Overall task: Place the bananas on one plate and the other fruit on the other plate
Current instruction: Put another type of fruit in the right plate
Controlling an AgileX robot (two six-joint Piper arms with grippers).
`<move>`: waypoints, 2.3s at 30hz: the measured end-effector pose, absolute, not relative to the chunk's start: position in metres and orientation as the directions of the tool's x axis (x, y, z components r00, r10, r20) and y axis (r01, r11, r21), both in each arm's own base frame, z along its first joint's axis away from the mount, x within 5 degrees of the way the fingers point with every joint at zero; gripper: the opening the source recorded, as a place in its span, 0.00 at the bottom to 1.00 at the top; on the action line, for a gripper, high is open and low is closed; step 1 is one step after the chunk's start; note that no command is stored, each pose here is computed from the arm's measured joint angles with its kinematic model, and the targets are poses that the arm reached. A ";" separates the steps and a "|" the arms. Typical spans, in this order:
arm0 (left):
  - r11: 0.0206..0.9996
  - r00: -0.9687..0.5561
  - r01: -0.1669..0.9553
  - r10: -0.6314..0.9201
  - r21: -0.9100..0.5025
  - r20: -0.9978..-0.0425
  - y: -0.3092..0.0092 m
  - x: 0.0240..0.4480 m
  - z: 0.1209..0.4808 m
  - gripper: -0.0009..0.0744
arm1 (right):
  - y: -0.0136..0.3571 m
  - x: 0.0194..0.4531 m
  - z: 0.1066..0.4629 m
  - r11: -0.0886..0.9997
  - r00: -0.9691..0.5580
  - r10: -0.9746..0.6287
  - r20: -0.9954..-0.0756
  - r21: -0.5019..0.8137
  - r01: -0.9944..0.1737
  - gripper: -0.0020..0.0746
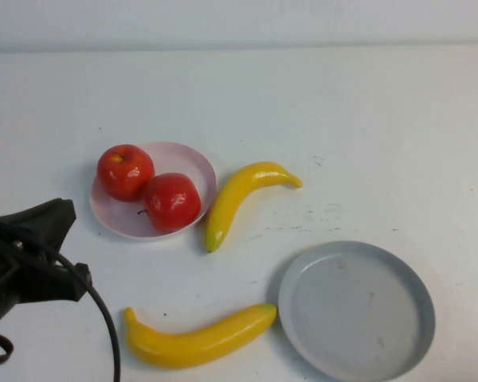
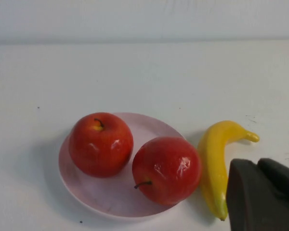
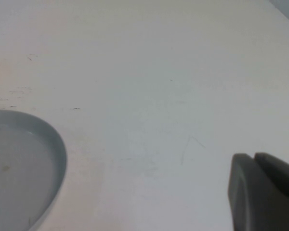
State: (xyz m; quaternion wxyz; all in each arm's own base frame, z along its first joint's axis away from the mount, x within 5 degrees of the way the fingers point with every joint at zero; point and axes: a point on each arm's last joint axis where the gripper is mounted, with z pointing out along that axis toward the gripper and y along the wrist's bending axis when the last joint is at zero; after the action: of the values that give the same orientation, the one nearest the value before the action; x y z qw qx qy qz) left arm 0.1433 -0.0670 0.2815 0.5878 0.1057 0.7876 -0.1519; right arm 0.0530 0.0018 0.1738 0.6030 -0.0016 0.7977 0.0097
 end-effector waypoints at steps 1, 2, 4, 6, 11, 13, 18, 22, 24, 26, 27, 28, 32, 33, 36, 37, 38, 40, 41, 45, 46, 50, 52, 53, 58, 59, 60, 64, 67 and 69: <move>0.929 -0.288 0.350 -0.016 -0.120 -0.958 -0.068 0.143 0.282 0.01 | 0.002 0.053 0.174 1.000 -0.273 0.009 -0.962 0.013 -0.014 0.01; 0.927 -0.288 0.354 -0.016 -0.122 -0.958 -0.068 0.143 0.282 0.01 | 0.002 0.053 0.174 1.000 -0.273 0.009 -0.962 0.013 -0.014 0.01; 0.922 -0.283 0.370 -0.004 -0.113 -0.959 -0.069 0.142 0.282 0.01 | 0.002 0.053 0.174 1.000 -0.273 0.009 -0.962 0.013 -0.014 0.01; 0.920 -0.279 0.378 0.004 -0.106 -0.960 -0.070 0.142 0.282 0.01 | 0.002 0.053 0.174 1.000 -0.273 0.009 -0.962 0.013 -0.014 0.01; 0.919 -0.272 0.385 0.021 -0.089 -0.962 -0.070 0.142 0.282 0.01 | 0.002 0.053 0.174 1.000 -0.273 0.009 -0.962 0.013 -0.014 0.01; 0.918 -0.255 0.390 0.033 -0.072 -0.966 -0.069 0.141 0.283 0.01 | 0.002 0.053 0.174 1.000 -0.273 0.009 -0.962 0.013 -0.014 0.01; 0.900 -0.130 0.436 0.049 -0.013 -0.990 -0.065 0.128 0.298 0.01 | 0.002 0.053 0.174 1.000 -0.273 0.009 -0.962 0.013 -0.014 0.01; 0.869 -0.045 0.491 0.101 0.066 -0.994 -0.063 0.113 0.307 0.01 | 0.002 0.053 0.174 1.000 -0.273 0.009 -0.962 0.013 -0.014 0.01; 0.873 -0.017 0.478 0.122 0.099 -0.992 -0.057 0.107 0.307 0.01 | 0.002 0.053 0.174 1.000 -0.273 0.009 -0.962 0.013 -0.014 0.00; 0.894 -0.008 0.436 0.118 0.103 -0.993 -0.048 0.101 0.302 0.01 | 0.002 0.053 0.174 1.000 -0.273 0.009 -0.962 0.013 -0.014 0.01; 0.908 -0.011 0.407 0.113 0.099 -0.993 -0.043 0.098 0.298 0.01 | 0.002 0.053 0.174 1.000 -0.273 0.009 -0.962 0.013 -0.014 0.01; 0.919 -0.013 0.383 0.113 0.099 -0.994 -0.039 0.096 0.293 0.01 | 0.002 0.053 0.174 1.000 -0.273 0.009 -0.962 0.013 -0.014 0.00; 0.955 -0.027 0.289 0.086 0.075 -0.996 -0.024 0.081 0.267 0.01 | 0.002 0.053 0.174 1.000 -0.273 0.009 -0.962 0.013 -0.014 0.00; 0.958 -0.020 0.275 0.088 0.079 -0.996 -0.022 0.078 0.262 0.01 | 0.002 0.053 0.174 1.000 -0.273 0.009 -0.962 0.013 -0.014 0.00; 0.970 -0.021 0.239 0.049 0.043 -0.999 -0.017 0.068 0.242 0.01 | 0.002 0.053 0.174 1.000 -0.273 0.009 -0.962 0.013 -0.014 0.00; 0.973 -0.016 0.229 0.039 0.034 -0.999 -0.015 0.065 0.238 0.01 | 0.002 0.053 0.174 1.000 -0.273 0.009 -0.962 0.013 -0.014 0.00; 0.976 -0.018 0.215 0.028 0.023 -0.999 -0.014 0.063 0.231 0.01 | 0.002 0.053 0.174 1.000 -0.273 0.009 -0.962 0.013 -0.014 0.00; 0.983 -0.022 0.181 0.016 0.012 -1.000 -0.011 0.060 0.219 0.01 | 0.002 0.053 0.174 1.000 -0.273 0.009 -0.962 0.013 -0.014 0.00; 0.987 -0.020 0.162 0.008 0.005 -1.000 -0.010 0.059 0.214 0.01 | 0.002 0.053 0.174 1.000 -0.273 0.009 -0.962 0.013 -0.014 0.00; 0.994 -0.028 0.105 -0.024 -0.027 -0.999 -0.006 0.056 0.198 0.01 | 0.002 0.053 0.174 1.000 -0.273 0.009 -0.962 0.013 -0.014 0.00; 0.995 -0.044 0.099 -0.025 -0.029 -0.999 -0.006 0.056 0.196 0.01 | 0.002 0.053 0.174 1.000 -0.273 0.009 -0.962 0.013 -0.014 0.00; 0.996 -0.140 0.089 -0.004 -0.016 -0.990 -0.005 0.055 0.187 0.01 | 0.002 0.053 0.174 1.000 -0.269 0.009 -0.963 0.013 -0.014 0.00; 0.996 -0.210 0.088 0.011 -0.008 -0.978 -0.005 0.054 0.180 0.01 | 0.002 0.053 0.174 1.000 -0.269 0.009 -0.963 0.013 -0.014 0.00; 0.996 -0.244 0.089 0.016 -0.006 -0.970 -0.005 0.054 0.177 0.01 | 0.002 0.053 0.174 1.000 -0.269 0.009 -0.963 0.013 -0.014 0.00; 0.996 -0.296 0.090 0.028 0.002 -0.955 -0.005 0.052 0.172 0.01 | 0.002 0.053 0.174 1.000 -0.269 0.009 -0.963 0.013 -0.014 0.00; 0.996 -0.296 0.090 0.028 0.002 -0.955 -0.005 0.052 0.172 0.01 | 0.002 0.053 0.174 1.000 -0.269 0.009 -0.963 0.013 -0.014 0.00; 0.996 -0.296 0.090 0.030 0.004 -0.955 -0.005 0.052 0.172 0.01 | 0.002 0.053 0.174 1.000 -0.269 0.009 -0.963 0.013 -0.014 0.00; 0.996 -0.296 0.090 0.030 0.004 -0.955 -0.005 0.052 0.172 0.01 | 0.002 0.053 0.174 1.000 -0.269 0.009 -0.963 0.013 -0.014 0.00; 0.996 -0.296 0.089 0.032 0.006 -0.955 -0.005 0.052 0.172 0.01 | 0.002 0.053 0.174 1.000 -0.269 0.009 -0.963 0.013 -0.014 0.00; 0.996 -0.296 0.089 0.032 0.006 -0.955 -0.005 0.052 0.172 0.01 | 0.002 0.053 0.174 1.000 -0.269 0.009 -0.963 0.013 -0.014 0.00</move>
State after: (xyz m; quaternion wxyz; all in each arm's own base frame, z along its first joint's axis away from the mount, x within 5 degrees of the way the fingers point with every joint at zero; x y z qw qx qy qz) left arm 0.0523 -0.0048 0.1716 0.5922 0.0377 0.8046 -0.0243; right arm 0.0530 0.0018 0.1741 0.6044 -0.0016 0.7966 0.0097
